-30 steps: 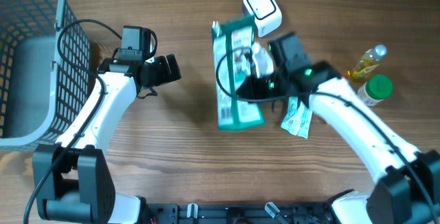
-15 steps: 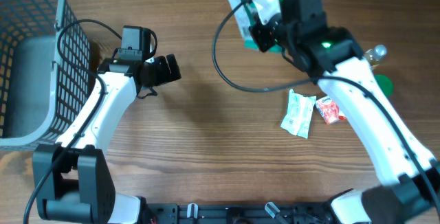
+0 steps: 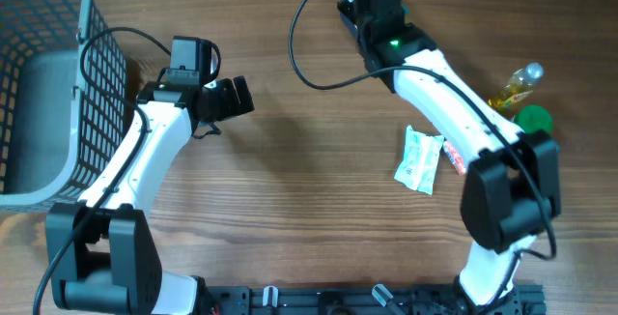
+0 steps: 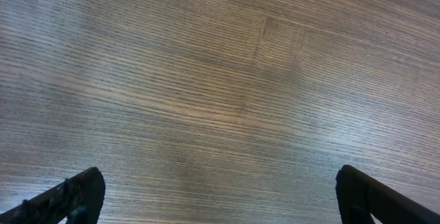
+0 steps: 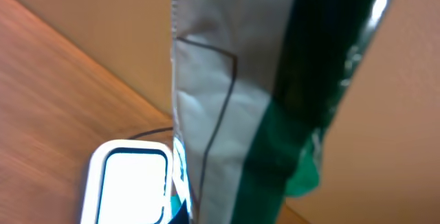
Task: Scan the item barcode
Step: 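Lift the glove pack with the right gripper toward the white scanner, then hold the glove pack barcode in front of the white scanner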
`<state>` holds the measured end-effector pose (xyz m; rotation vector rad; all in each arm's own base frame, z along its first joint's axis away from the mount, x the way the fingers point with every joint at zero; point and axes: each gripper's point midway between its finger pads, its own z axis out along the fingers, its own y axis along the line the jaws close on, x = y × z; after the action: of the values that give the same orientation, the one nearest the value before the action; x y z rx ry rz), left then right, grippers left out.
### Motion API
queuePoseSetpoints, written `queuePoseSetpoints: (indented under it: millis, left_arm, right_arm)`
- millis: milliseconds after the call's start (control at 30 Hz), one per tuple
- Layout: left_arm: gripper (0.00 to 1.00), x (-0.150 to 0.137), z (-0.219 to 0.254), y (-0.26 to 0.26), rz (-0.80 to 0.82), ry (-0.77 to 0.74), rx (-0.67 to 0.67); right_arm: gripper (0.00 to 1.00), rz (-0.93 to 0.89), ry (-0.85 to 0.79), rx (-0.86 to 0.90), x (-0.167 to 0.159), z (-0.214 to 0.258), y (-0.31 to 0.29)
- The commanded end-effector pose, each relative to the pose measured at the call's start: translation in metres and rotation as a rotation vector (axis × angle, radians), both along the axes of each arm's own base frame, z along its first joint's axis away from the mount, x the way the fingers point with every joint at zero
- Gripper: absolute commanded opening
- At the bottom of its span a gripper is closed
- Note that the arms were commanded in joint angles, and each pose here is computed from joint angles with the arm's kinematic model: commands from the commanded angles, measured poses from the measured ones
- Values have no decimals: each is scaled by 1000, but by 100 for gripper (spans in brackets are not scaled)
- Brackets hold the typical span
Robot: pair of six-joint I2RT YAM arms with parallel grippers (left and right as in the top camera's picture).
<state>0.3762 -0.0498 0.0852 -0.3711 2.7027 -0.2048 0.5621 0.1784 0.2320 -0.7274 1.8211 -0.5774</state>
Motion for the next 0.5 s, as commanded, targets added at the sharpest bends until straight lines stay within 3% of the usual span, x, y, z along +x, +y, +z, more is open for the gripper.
queuePoseSetpoints:
  millis: [0,467]
  left_arm:
    - [100,3,4,4,5,-15,13]
    - [100,3,4,4,5,-15,13]
  right_arm:
    - [4,-97,-12,-116,13,-20,-17]
    - [4,-21,34,-128,17,-66,14]
